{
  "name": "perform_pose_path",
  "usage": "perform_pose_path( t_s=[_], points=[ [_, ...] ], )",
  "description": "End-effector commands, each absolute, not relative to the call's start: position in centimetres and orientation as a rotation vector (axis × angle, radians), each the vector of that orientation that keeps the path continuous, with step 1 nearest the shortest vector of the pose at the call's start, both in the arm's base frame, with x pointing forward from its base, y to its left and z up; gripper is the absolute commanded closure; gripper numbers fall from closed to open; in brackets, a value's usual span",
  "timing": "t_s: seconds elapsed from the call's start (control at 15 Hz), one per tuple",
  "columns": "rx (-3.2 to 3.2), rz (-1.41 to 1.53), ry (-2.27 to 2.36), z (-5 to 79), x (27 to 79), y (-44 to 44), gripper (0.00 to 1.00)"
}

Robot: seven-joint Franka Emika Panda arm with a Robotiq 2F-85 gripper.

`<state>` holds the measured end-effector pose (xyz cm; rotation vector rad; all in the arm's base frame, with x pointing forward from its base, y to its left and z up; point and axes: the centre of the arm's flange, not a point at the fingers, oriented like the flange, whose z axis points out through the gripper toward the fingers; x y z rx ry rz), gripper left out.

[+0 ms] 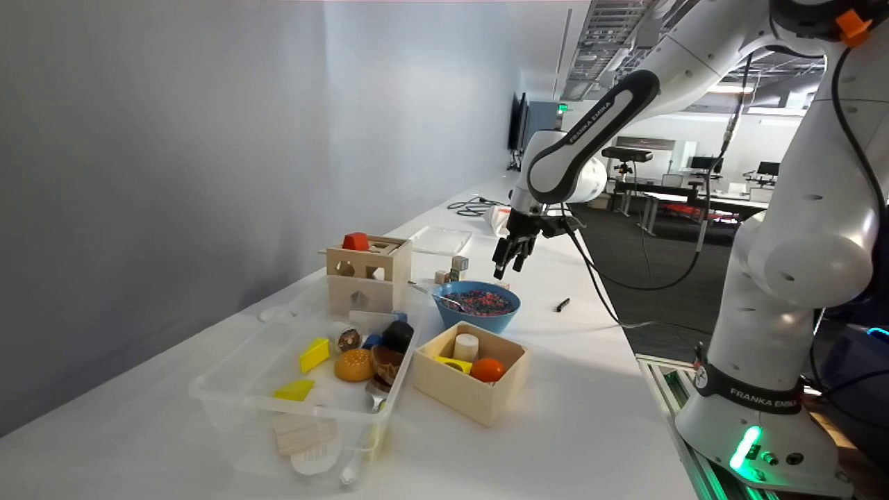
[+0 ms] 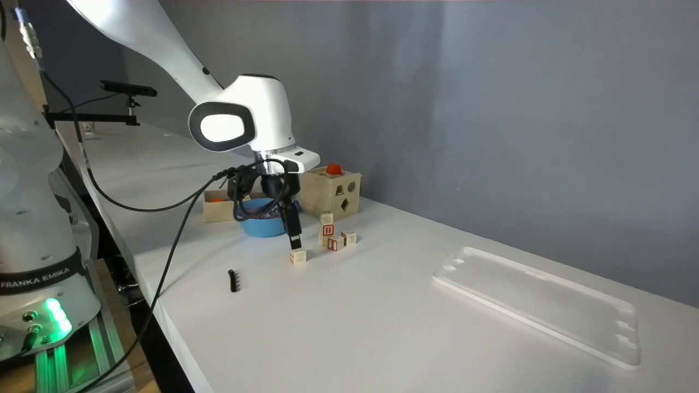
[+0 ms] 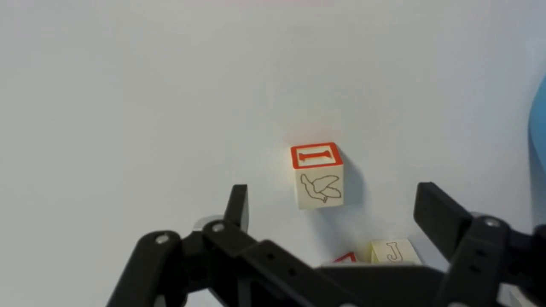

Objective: Pick up the cube furthest from all the other cubes and stack it on top of the already stacked cubes

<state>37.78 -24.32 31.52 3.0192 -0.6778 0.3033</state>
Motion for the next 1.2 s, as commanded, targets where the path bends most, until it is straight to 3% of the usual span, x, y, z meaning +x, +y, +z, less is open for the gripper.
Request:
perform_pose_path(
  t_s=[0.0,1.13],
  points=[
    [3.068,0.344,-0.697,29.3,38.9,-25.1,0.0],
    [3.031,0.173,-0.757,29.2,39.5,-27.1,0.0]
  ],
)
